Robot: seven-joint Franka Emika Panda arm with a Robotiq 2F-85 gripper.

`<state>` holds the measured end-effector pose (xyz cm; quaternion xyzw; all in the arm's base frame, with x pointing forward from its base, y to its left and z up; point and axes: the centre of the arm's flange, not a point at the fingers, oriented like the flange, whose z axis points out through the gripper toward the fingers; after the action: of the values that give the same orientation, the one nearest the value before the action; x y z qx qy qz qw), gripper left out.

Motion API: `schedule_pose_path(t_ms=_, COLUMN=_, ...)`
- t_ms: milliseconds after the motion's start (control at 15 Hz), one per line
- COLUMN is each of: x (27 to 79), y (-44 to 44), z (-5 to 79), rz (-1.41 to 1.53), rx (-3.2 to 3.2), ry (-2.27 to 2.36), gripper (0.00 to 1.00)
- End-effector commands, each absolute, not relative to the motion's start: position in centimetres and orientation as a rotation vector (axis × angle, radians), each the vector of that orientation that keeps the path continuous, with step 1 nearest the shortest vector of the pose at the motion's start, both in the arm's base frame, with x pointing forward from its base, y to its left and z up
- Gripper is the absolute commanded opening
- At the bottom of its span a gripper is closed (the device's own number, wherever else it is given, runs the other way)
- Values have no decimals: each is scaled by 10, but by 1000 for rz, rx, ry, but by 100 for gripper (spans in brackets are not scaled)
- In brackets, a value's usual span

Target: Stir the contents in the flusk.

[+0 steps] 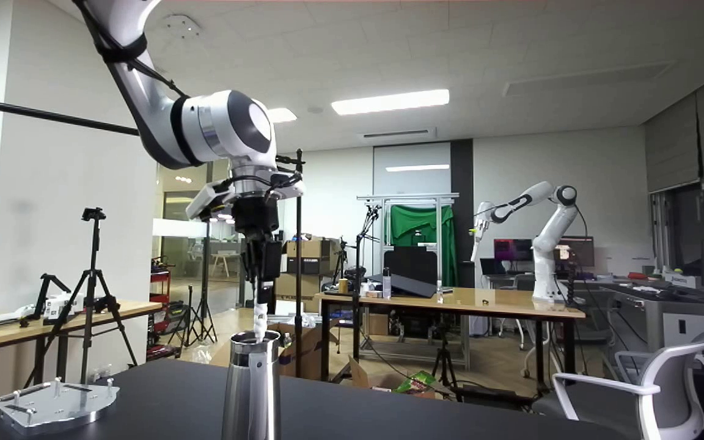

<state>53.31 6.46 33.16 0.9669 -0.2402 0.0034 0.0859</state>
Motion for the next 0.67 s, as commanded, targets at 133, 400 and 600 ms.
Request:
schedule_pose_path(t_ms=133, x=535, y=83, z=425, rz=128, rx=2894, ry=-591, gripper=5)
schedule_pose_path(t_ms=400, x=518, y=90, z=512, rz=206, rx=2899, ry=-461, gripper=5)
schedule_pose_path(t_ms=600, x=509, y=81, z=515, rz=218, rx=2933, ry=-430, gripper=5)
